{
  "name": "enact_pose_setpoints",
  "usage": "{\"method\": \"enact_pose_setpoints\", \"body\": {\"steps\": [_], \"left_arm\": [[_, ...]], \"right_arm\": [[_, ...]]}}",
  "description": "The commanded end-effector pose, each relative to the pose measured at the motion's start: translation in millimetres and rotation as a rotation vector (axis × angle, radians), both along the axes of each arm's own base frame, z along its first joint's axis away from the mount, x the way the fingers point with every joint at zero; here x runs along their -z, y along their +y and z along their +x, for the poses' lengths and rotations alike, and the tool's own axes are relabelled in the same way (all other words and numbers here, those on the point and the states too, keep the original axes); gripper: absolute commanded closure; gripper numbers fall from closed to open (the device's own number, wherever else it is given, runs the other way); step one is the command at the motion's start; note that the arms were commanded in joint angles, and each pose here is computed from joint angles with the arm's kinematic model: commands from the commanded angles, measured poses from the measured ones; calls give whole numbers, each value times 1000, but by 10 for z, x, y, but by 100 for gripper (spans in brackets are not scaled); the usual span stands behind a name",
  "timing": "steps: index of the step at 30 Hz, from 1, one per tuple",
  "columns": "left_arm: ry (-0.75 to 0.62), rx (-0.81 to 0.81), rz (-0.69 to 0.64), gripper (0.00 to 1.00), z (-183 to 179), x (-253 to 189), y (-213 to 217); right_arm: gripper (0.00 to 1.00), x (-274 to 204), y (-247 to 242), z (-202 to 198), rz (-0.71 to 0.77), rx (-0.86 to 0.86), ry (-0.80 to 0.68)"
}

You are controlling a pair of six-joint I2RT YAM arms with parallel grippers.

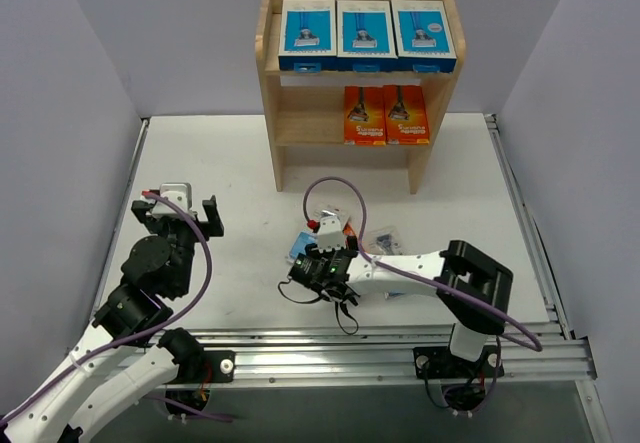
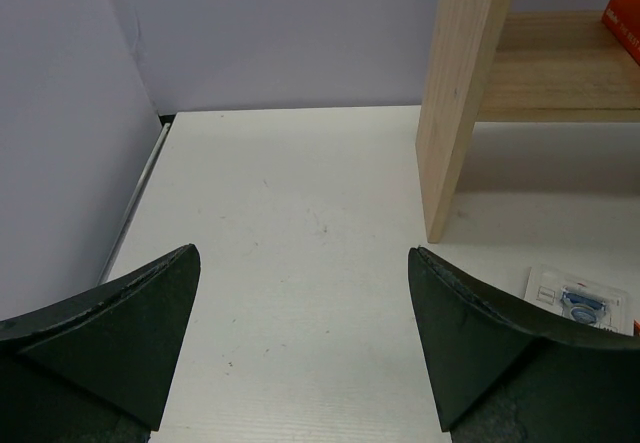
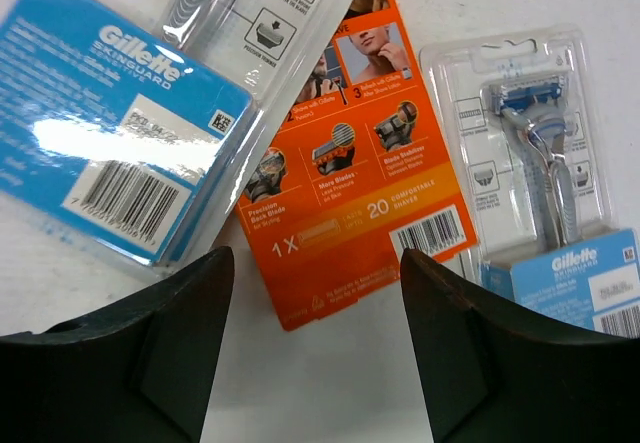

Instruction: Place and organize the shaving razors onto the shelf

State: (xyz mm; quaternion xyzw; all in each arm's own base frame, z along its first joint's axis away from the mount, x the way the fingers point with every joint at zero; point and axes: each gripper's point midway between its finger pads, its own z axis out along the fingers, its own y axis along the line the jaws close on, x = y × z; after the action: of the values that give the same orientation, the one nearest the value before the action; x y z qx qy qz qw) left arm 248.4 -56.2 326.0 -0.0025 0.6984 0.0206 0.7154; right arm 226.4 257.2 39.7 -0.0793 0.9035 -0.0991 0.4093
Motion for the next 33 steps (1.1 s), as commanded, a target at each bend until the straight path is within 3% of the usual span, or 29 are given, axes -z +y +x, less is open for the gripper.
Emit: {"method": "enact_pose_setpoints", "body": {"steps": [1,5,10,14,19,29,33], "left_arm": [[-10,11,-19,6,17,-57,-33],[-1,14,-8,6,33,-35,-52],[5,23,-3,6,43,-15,-78],[16,34,6,6,60,7,-110],[19,46,7,6,62,17,-136],[17,57,3,6,59,6,-155],[20,63,3,6,58,13,-171]], "right_arm": [[37,-329,36,-6,154,31,-56],[32,-516,143,48,290,17,-93],[34,-633,146,136,406,16,-113],[48,-654,171,309,486,28,-120],[59,-572,292,429,464,-8,-107],[59,-190,799,569,462,-93,-20],[59,-313,1100,557,471,-184,-39]]}}
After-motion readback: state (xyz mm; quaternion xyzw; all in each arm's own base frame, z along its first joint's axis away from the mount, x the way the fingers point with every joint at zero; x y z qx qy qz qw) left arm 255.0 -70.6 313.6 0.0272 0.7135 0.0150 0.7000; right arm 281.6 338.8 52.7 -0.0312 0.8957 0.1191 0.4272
